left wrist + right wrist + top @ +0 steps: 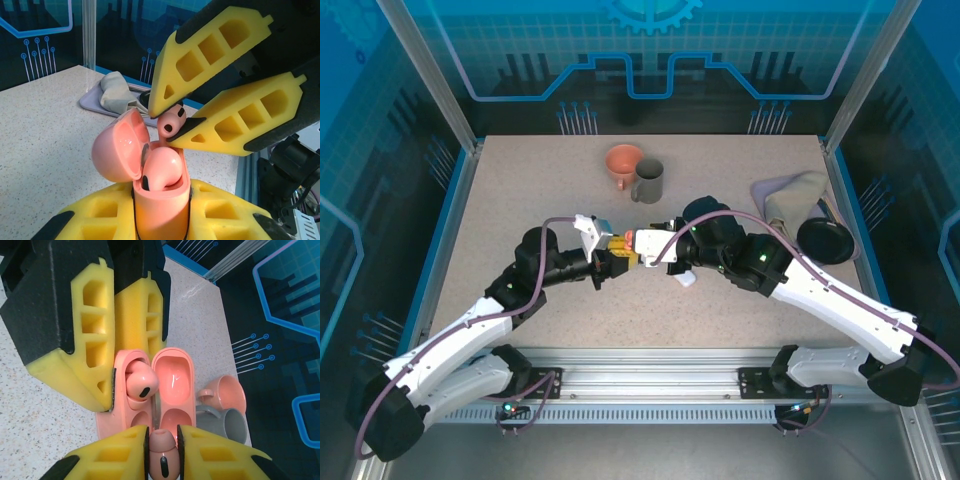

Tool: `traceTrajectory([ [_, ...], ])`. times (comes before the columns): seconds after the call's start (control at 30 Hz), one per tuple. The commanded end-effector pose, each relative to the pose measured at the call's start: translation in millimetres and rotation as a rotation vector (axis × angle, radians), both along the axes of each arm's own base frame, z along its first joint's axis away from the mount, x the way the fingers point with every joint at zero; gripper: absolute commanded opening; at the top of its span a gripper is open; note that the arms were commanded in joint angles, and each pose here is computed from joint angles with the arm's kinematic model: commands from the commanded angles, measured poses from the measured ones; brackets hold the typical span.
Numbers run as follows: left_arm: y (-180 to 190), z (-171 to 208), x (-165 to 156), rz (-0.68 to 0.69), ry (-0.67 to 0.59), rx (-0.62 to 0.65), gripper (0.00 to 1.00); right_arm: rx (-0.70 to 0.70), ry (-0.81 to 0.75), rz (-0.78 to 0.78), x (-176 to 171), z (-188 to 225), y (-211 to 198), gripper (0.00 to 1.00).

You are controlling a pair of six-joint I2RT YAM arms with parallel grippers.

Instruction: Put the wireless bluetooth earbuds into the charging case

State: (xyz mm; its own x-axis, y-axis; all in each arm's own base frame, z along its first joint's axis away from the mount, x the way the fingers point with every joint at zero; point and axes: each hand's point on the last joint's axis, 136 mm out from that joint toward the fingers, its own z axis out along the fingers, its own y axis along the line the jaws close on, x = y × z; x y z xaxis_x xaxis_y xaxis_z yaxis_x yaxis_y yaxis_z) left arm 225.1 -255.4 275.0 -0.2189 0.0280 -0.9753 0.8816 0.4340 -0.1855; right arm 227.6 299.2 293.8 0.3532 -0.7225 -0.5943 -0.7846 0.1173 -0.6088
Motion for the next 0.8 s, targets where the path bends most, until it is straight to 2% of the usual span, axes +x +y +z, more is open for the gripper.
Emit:
traceTrajectory([
  [0.0,-2.0,17.3,-4.0,-0.02,-0.065,-0.025,0.0,0.015,0.075,0.023,-10.2,-2.9,-0.4,0.22],
  [0.77,-0.1,25.3,-8.6,-0.025,-0.145,-0.065,0.0,0.053,0.131,0.051,-12.8,9.8,2.9,0.25],
])
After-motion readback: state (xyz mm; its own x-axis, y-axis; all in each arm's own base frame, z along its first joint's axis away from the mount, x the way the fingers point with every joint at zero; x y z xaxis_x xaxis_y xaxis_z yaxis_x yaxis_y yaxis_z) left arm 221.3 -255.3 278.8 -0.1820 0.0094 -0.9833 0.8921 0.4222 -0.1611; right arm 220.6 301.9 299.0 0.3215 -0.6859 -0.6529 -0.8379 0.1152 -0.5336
